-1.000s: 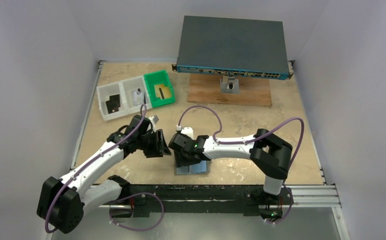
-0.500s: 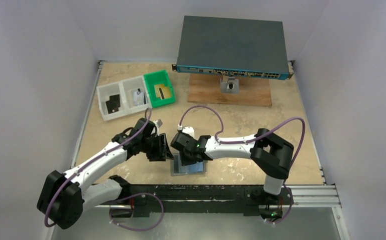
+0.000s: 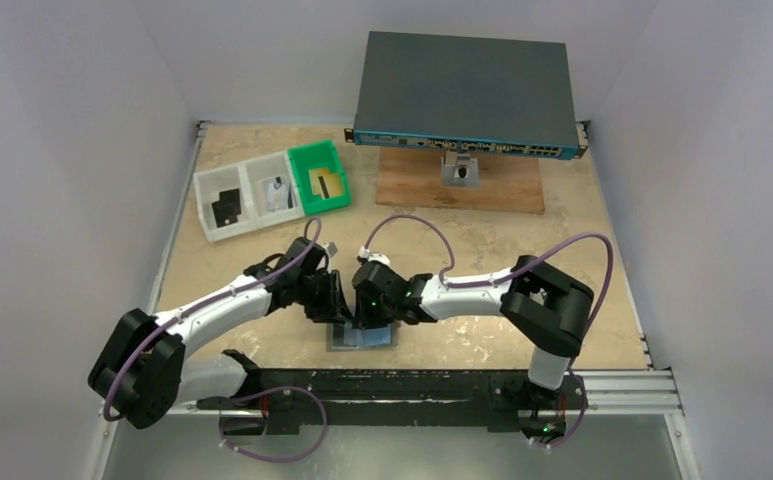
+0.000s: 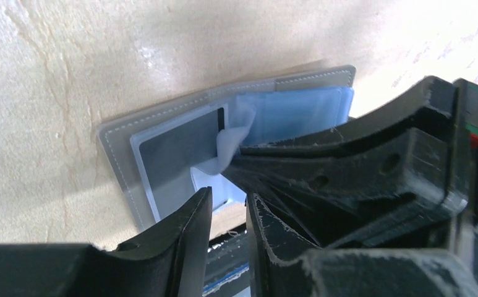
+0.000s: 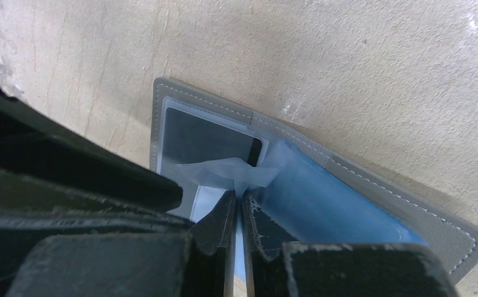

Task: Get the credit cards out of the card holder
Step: Remove the credit card from the card holder.

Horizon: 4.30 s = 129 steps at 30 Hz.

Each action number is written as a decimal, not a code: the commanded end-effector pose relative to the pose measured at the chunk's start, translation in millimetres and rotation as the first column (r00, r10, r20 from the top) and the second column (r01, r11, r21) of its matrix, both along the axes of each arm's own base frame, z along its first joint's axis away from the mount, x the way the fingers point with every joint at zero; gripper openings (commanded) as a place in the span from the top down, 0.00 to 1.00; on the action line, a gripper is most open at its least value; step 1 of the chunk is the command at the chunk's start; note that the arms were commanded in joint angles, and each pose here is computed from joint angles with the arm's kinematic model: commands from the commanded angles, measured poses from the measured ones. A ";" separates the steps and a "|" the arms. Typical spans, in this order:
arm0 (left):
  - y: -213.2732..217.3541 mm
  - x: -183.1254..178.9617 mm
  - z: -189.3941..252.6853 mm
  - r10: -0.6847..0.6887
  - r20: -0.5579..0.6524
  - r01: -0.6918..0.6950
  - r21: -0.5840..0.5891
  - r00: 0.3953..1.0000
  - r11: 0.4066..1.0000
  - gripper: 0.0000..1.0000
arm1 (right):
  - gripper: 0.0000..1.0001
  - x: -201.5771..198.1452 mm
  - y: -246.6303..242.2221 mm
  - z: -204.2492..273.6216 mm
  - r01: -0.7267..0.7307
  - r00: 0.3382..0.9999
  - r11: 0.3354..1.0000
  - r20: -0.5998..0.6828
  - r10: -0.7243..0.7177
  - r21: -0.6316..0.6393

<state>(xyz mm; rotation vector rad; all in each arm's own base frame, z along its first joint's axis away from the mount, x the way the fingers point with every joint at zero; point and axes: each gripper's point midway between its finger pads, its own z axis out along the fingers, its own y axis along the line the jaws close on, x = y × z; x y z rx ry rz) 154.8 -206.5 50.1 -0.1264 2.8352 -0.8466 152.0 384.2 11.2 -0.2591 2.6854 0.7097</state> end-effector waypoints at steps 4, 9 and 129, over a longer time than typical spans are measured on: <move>6.3 20.7 -11.2 -0.011 0.073 0.005 0.093 0.997 0.996 0.73 | 0.96 -28.3 -54.9 -58.9 -0.024 0.993 0.980 -0.117 0.001 -0.196; 5.9 24.6 -15.5 -0.032 0.089 0.023 0.105 0.995 0.994 0.72 | 0.96 -28.4 -56.9 -59.4 -0.022 0.993 0.981 -0.121 -0.002 -0.190; 3.7 -14.0 23.2 0.015 0.081 -0.019 0.050 0.997 0.999 0.96 | 0.55 0.4 -11.7 64.1 -0.109 0.993 0.991 0.053 0.106 0.071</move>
